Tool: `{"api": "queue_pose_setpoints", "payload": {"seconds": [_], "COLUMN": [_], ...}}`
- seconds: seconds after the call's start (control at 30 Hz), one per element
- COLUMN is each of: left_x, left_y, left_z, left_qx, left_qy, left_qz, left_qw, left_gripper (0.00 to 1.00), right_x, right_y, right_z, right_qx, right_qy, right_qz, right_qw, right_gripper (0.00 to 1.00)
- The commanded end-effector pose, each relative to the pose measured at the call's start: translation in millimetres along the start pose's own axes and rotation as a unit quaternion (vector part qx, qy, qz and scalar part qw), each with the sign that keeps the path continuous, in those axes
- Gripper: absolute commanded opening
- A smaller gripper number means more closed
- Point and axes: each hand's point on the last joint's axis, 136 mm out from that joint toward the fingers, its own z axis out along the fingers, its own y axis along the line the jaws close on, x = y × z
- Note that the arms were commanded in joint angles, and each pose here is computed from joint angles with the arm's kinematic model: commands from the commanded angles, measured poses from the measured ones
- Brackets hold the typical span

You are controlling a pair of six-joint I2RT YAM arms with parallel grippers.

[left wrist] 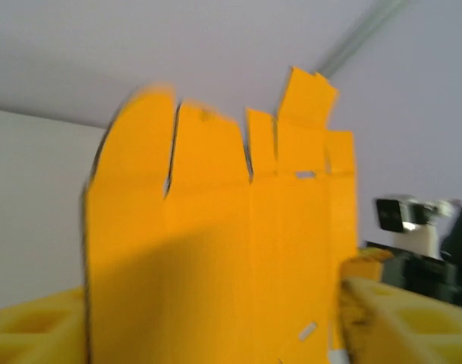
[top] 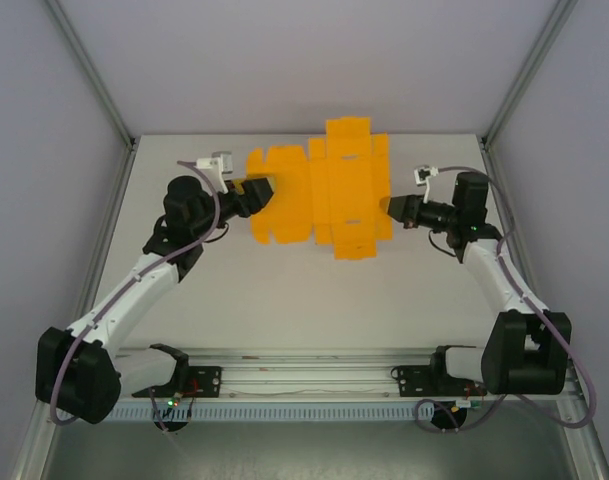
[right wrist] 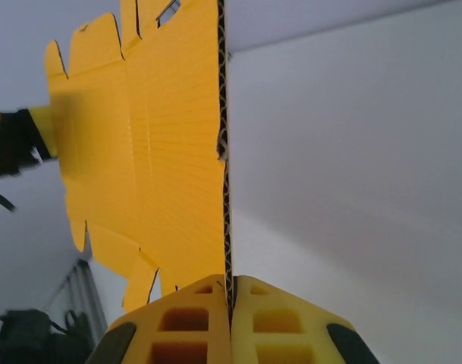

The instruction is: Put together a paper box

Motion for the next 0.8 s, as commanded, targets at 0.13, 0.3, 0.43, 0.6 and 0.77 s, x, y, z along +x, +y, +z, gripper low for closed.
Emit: {"api": "queue_pose_setpoints", "payload": {"seconds": [0.13, 0.3, 0.43, 0.6, 0.77], "left_x": [19.7, 34.0, 40.6, 44.4, 38.9], "left_y": [108.8, 113.2, 109.3, 107.8, 109.7], "left_z": [-47.6, -29.6, 1.1, 34.6, 64.3], "left_qx": [-0.307, -0.303, -0.268, -0.239, -0.228], "left_qy": [0.007, 0.065, 0.104, 0.137, 0.161], "left_qz": [0.032, 0.033, 0.024, 0.014, 0.03], "left_qw": [0.951, 0.95, 0.958, 0.961, 0.96], "left_gripper": [1.0, 1.0, 1.0, 1.0, 1.0], "right_x": [57.2, 73.5, 61.8, 47.9, 52.7], "right_y": [-32.3, -44.5, -65.0, -73.7, -54.8], "right_z": [19.2, 38.3, 53.8, 79.3, 99.3], "right_qx": [0.11, 0.118, 0.191, 0.253, 0.218], "right_qy": [0.157, 0.235, 0.283, 0.282, 0.241], "right_qz": [-0.137, -0.269, -0.375, -0.498, -0.544], "right_qw": [0.972, 0.927, 0.862, 0.78, 0.774], "right_gripper": [0.0, 0.0, 0.0, 0.0, 0.0]}}
